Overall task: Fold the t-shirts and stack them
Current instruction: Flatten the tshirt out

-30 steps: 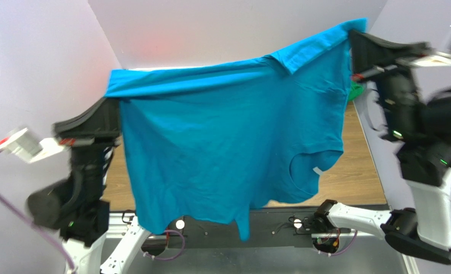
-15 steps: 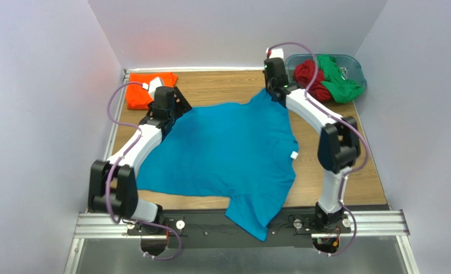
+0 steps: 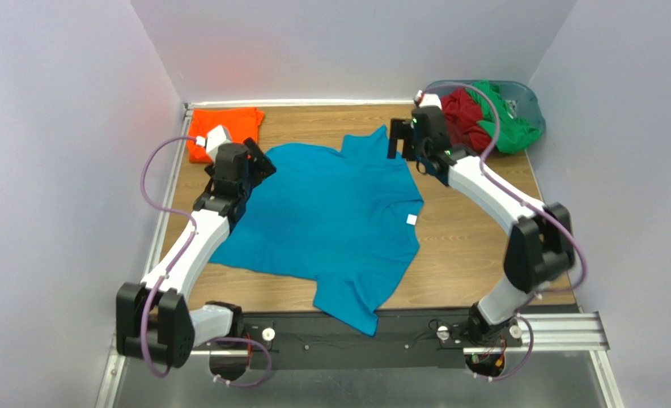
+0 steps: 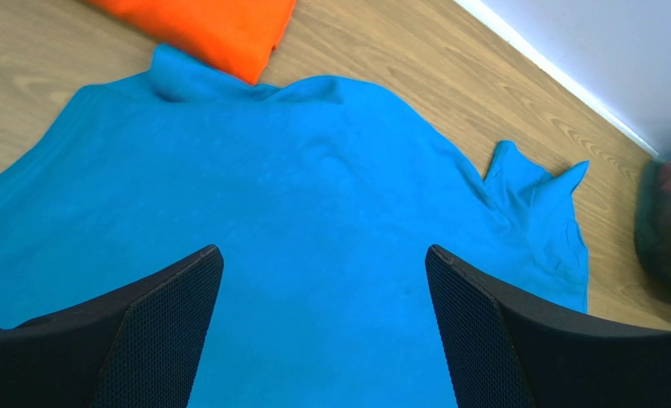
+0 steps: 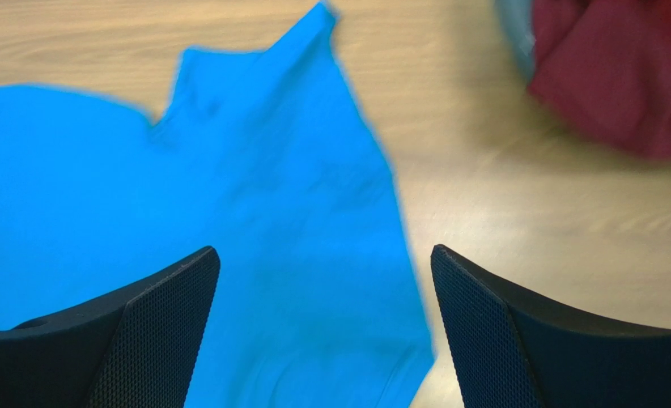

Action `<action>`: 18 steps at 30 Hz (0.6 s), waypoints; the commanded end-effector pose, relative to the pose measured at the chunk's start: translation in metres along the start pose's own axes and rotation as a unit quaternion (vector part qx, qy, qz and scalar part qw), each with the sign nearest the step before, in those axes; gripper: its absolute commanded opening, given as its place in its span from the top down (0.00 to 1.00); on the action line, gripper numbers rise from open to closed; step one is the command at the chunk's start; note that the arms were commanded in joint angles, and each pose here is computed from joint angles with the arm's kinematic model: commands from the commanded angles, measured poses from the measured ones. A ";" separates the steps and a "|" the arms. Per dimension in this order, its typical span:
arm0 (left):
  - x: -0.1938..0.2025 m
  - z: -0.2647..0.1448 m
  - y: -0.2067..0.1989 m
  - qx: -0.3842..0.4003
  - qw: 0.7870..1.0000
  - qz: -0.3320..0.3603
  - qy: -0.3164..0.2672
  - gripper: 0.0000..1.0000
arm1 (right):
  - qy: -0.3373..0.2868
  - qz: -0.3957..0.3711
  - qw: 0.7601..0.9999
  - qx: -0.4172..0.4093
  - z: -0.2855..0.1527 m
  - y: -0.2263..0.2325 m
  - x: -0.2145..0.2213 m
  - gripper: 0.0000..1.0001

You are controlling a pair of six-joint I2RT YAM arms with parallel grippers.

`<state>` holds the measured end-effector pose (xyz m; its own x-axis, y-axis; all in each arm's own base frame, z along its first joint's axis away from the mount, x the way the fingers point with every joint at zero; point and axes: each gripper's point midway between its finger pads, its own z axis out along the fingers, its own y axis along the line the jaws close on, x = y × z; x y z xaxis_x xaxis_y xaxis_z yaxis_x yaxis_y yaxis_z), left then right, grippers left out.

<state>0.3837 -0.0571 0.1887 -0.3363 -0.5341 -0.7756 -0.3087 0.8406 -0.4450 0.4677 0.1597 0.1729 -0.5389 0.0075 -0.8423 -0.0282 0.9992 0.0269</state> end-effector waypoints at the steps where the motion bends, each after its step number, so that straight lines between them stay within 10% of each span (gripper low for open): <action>1: 0.007 -0.020 0.023 -0.026 1.000 -0.016 -0.005 0.04 | 0.053 0.081 0.987 -0.132 -0.050 0.043 0.039 0.00; 10: 0.026 -0.047 0.048 -0.026 0.998 -0.050 -0.013 0.01 | 0.201 0.041 0.953 -0.221 -0.120 0.112 0.187 0.00; 18: 0.031 -0.059 0.056 -0.019 0.997 -0.066 -0.024 0.01 | 0.255 0.008 0.952 -0.172 -0.098 0.117 0.243 0.00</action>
<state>0.3093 -0.0415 0.1718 -0.2769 -0.6185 -0.7354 -0.3375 0.7792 -0.5282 0.2464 0.2771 0.0442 -0.8564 -0.1102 -0.5045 -0.3043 0.8970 0.3205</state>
